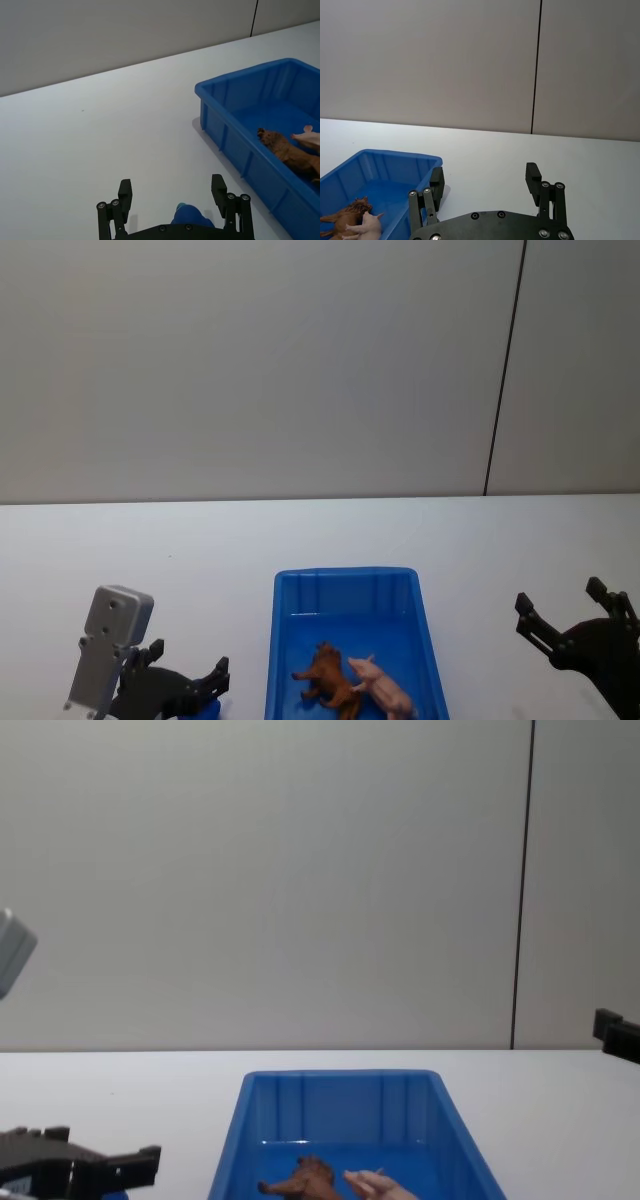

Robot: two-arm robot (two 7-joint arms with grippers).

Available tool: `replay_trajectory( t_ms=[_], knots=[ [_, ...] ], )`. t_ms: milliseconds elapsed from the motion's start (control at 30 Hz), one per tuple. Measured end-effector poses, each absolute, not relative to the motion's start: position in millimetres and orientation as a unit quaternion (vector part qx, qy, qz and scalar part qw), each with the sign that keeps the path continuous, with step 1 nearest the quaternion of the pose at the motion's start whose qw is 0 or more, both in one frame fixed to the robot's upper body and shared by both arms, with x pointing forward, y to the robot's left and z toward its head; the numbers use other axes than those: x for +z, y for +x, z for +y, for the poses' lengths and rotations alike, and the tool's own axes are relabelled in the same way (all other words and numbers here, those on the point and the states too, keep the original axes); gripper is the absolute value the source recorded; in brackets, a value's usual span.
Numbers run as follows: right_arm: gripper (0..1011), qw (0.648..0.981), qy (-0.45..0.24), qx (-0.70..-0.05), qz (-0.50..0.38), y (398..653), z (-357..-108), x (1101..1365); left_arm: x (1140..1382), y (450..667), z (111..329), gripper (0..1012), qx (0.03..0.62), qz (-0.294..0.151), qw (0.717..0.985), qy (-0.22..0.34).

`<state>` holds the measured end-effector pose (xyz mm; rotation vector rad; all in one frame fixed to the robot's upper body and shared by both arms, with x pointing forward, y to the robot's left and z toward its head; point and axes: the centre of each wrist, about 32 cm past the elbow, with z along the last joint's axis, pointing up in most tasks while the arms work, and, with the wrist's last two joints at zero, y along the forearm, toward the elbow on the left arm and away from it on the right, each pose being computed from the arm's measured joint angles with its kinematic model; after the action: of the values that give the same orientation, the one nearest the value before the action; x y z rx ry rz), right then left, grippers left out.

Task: Pick up the two dolls from the table and place them into the box.

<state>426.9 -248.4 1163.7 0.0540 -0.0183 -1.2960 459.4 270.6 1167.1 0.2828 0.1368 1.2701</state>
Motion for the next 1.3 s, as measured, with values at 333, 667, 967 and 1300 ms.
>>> replay_trajectory(
  t_ms=[333,667,967,1300],
  knots=[
    [1001,0.797,0.025,-0.604,-0.009,427,-249,1164,1155,459,277,1003,0.589,0.085,0.791,0.141],
    [1001,0.797,0.025,-0.604,-0.009,427,-249,1164,1147,458,280,750,0.586,0.093,0.792,0.142],
    [1001,0.797,0.025,-0.604,-0.009,427,-249,1164,1144,458,281,445,0.582,0.089,0.796,0.136],
    [1001,0.797,0.025,-0.603,-0.009,427,-249,1164,1142,457,281,272,0.579,0.078,0.801,0.126]
  ],
)
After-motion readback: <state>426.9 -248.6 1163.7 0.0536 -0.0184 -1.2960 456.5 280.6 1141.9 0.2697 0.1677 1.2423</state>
